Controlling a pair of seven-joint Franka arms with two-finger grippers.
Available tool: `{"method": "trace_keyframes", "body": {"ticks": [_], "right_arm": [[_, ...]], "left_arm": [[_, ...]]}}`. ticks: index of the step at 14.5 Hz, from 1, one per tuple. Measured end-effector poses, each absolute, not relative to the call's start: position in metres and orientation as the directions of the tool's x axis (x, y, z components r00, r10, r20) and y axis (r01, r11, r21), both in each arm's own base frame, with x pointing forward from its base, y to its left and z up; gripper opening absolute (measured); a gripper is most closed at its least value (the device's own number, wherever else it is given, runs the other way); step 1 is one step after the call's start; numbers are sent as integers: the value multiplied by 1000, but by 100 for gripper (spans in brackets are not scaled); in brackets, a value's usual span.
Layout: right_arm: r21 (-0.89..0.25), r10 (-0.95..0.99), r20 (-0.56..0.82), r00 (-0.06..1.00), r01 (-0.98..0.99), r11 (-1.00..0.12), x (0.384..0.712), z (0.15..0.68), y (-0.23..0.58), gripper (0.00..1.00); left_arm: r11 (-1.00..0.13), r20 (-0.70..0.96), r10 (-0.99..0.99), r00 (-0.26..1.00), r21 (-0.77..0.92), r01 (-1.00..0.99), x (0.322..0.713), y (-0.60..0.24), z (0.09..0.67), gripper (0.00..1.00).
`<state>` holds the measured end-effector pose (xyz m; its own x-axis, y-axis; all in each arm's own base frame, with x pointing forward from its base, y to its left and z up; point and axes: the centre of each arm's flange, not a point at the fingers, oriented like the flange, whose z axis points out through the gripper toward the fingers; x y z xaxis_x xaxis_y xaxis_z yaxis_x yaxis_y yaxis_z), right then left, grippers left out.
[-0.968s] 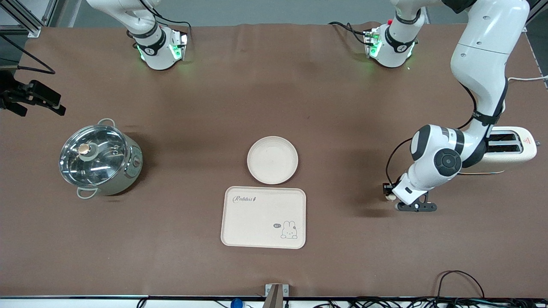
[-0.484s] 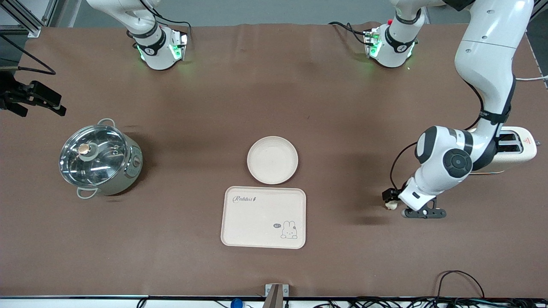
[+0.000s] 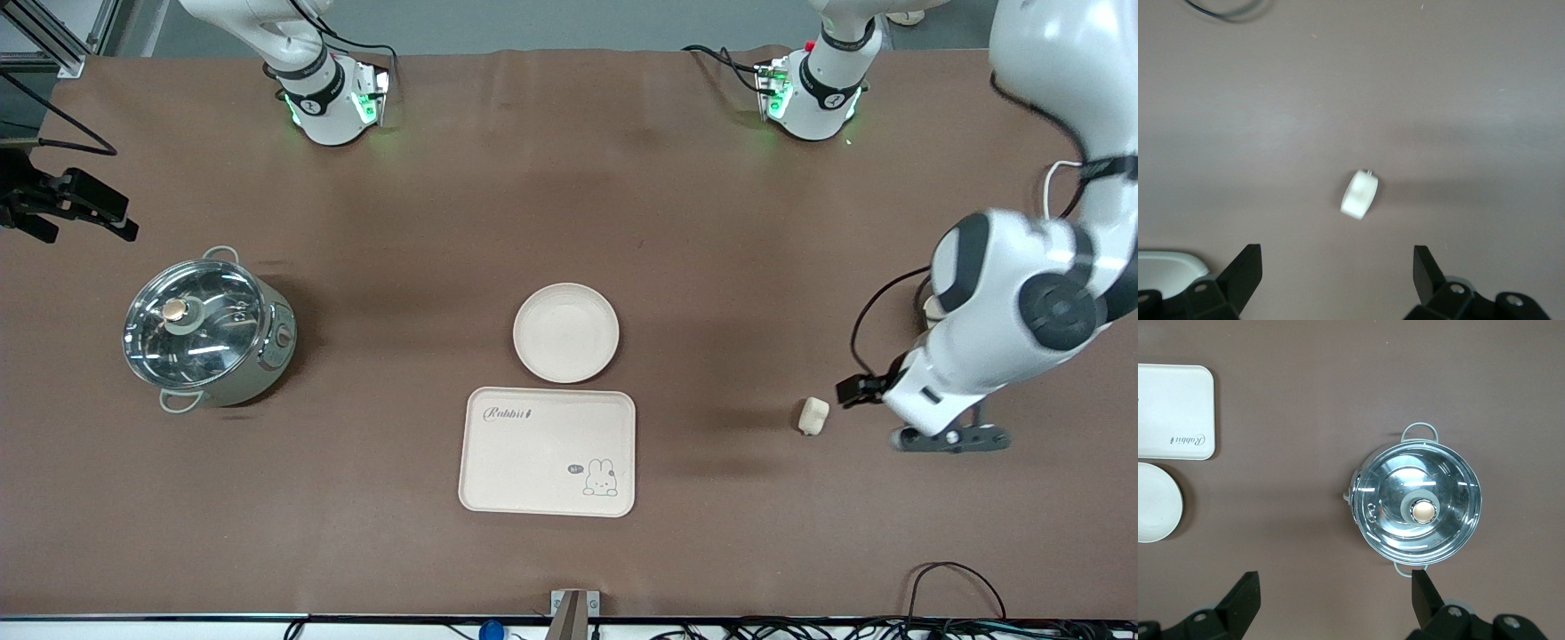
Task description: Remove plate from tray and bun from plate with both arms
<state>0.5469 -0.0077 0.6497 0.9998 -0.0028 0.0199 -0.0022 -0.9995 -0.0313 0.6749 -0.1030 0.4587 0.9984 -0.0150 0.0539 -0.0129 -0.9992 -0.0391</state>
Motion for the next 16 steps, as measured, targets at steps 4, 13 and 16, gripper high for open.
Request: {"method": "trace_keyframes", "body": {"ticks": [4,13,16], "right_arm": [[-31,2,20,1000,2,-1000,547,650,-5,100],[-31,15,20,1000,15,-999,547,650,-6,100],[-30,45,21,999,45,-999,547,650,-8,100]], "left_arm": [[-993,101,-79,992,-90,-69,623,-104,576,100],[-997,35,-71,997,-37,-70,536,-28,641,100],[-997,46,-77,996,-9,-77,538,-30,636,100]]}}
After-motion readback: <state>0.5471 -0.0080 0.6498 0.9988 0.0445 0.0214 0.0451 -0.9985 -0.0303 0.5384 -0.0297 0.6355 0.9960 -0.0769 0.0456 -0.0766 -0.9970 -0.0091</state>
